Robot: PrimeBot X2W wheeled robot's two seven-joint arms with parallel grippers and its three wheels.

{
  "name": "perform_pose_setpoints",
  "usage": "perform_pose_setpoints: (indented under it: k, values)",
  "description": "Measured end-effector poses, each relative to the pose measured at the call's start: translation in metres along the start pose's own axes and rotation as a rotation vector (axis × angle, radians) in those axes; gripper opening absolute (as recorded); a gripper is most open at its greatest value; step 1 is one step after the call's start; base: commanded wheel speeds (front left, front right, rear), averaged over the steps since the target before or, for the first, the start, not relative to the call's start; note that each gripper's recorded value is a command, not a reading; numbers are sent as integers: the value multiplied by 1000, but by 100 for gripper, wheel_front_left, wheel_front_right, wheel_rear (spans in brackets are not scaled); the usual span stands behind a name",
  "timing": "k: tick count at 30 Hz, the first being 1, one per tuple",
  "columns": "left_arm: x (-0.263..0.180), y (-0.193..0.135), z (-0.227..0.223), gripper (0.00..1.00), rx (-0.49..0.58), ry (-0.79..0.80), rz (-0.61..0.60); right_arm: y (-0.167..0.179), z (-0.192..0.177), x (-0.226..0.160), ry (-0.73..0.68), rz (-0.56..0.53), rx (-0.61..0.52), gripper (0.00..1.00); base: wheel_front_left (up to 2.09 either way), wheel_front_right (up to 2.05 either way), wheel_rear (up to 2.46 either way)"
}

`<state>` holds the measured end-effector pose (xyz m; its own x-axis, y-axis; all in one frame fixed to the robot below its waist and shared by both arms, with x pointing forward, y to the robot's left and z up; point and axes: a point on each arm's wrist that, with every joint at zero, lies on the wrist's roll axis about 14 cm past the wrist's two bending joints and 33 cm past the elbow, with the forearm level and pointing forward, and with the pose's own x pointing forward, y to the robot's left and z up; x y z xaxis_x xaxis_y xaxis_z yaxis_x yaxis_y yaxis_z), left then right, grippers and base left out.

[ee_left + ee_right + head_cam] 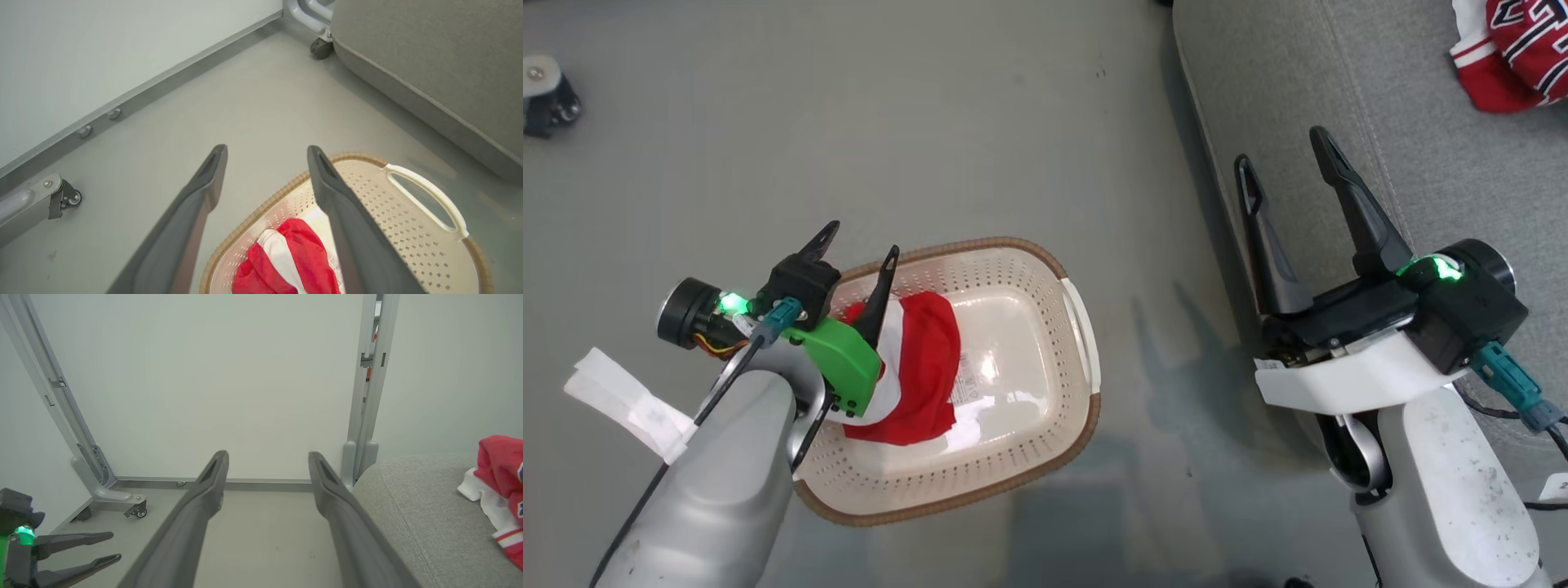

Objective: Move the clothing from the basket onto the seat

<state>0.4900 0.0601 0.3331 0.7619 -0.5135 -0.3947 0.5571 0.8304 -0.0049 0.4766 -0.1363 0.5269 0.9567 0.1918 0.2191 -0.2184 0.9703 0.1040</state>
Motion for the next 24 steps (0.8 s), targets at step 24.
perform_pose_setpoints:
  k: [24]
  values:
    - [48, -27, -198, 100, 59, 551, -210, -40, -98, 15, 161, -48, -38, 100, 0, 0, 0]
